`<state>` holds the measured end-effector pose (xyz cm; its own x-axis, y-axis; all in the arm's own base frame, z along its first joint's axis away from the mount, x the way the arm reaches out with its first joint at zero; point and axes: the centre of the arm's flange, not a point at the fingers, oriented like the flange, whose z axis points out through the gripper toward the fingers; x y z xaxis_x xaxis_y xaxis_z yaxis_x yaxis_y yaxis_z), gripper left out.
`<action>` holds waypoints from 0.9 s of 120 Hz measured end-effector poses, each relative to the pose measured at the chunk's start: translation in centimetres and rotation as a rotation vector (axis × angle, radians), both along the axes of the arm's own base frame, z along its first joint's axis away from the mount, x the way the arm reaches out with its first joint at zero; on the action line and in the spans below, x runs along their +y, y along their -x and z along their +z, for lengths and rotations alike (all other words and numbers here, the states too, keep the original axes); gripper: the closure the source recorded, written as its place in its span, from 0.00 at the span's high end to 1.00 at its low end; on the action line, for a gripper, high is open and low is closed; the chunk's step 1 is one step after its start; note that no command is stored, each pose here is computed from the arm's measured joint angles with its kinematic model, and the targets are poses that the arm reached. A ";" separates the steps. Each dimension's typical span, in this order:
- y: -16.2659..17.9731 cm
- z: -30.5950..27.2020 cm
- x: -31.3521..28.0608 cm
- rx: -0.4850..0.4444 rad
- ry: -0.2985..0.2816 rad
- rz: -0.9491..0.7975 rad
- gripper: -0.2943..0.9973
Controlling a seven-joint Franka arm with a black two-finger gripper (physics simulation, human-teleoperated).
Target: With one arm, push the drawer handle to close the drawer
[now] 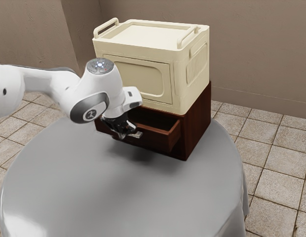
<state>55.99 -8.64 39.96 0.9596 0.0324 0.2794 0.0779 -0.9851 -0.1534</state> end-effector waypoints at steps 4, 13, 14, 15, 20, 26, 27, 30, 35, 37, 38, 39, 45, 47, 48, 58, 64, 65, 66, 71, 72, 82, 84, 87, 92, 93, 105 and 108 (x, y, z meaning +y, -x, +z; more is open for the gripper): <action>-0.3 0.1 0.0 -0.008 -0.001 -0.001 0.17; -1.1 0.2 0.0 -0.023 -0.004 0.000 0.17; -1.2 0.1 0.0 -0.024 -0.004 0.000 0.17; -1.3 0.1 0.0 -0.026 -0.005 0.000 0.17; -1.7 0.0 -0.1 -0.033 -0.007 -0.002 0.17; -2.3 0.0 -0.2 -0.041 -0.010 -0.004 0.17; -2.4 -0.1 -0.3 -0.042 -0.011 -0.004 0.17; -2.6 -0.2 -0.3 -0.044 -0.014 -0.005 0.17; -3.1 -0.4 -0.3 -0.047 -0.018 -0.004 0.18; -3.3 -0.4 -0.3 -0.049 -0.019 -0.004 0.18; -3.4 -0.5 -0.3 -0.050 -0.020 -0.004 0.18; -3.5 -0.5 -0.3 -0.051 -0.021 -0.004 0.18; -4.0 -0.7 -0.4 -0.055 -0.026 -0.005 0.18; -4.2 -0.7 -0.5 -0.057 -0.028 -0.006 0.18; -4.3 -0.7 -0.5 -0.058 -0.029 -0.006 0.18; -5.1 -1.0 -0.7 -0.064 -0.036 -0.008 0.18; -5.3 -1.2 -0.7 -0.064 -0.039 -0.010 0.18; -5.3 -1.2 -0.7 -0.064 -0.039 -0.010 0.18; -5.3 -1.2 -0.7 -0.064 -0.040 -0.011 0.18; -5.5 -1.4 -0.4 -0.069 -0.043 -0.010 0.18; -5.5 -1.4 -0.3 -0.071 -0.044 -0.008 0.18; -5.8 -1.8 0.4 -0.076 -0.051 -0.006 0.18; -6.0 -1.9 0.4 -0.079 -0.053 -0.008 0.18; -6.2 -1.9 0.4 -0.082 -0.056 -0.010 0.18; -6.5 -1.9 0.2 -0.089 -0.061 -0.015 0.18; -6.6 -1.9 0.2 -0.091 -0.062 -0.017 0.18; -7.2 -1.7 -0.4 -0.106 -0.072 -0.035 0.18; -7.3 -1.7 -0.5 -0.109 -0.073 -0.037 0.18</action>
